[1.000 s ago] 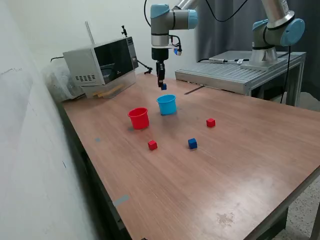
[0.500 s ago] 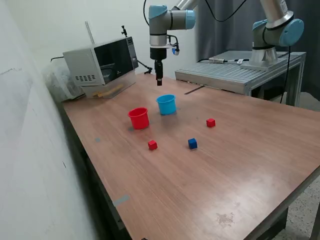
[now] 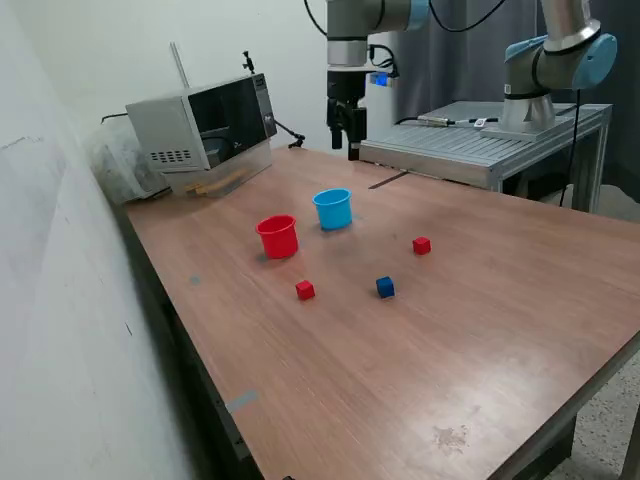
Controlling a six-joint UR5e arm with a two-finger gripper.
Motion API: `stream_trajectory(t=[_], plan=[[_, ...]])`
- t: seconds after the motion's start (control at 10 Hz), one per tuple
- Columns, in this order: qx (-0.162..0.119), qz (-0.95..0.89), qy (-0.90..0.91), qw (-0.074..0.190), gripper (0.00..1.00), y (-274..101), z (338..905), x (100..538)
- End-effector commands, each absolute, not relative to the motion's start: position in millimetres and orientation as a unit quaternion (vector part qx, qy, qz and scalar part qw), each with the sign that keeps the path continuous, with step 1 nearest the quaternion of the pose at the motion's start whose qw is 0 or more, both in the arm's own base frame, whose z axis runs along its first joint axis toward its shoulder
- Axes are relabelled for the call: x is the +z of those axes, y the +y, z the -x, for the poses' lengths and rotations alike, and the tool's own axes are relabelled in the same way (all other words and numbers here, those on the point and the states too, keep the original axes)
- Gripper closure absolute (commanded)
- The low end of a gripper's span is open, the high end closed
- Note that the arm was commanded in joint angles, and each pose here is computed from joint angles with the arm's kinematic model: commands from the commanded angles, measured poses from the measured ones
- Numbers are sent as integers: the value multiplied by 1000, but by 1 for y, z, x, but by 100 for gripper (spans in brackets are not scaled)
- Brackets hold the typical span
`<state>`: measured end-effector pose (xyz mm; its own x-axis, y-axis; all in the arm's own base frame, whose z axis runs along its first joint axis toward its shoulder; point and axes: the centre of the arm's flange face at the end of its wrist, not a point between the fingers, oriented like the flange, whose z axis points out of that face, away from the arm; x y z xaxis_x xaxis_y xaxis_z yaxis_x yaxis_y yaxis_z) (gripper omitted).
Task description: Place red objects in the red bin, and blue objects in the blue bin.
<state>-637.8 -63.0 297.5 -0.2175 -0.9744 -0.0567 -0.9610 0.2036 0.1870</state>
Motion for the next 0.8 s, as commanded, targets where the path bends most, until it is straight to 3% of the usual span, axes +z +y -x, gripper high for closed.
stream_trajectory(t=[0.0, 0.3, 0.7], plan=[[-94, -661, -742, 60, 0, -167, 629, 333], [-88, -610, -784, 66, 0, -181, 651, 321], [-71, -559, -825, 44, 0, -189, 685, 286]])
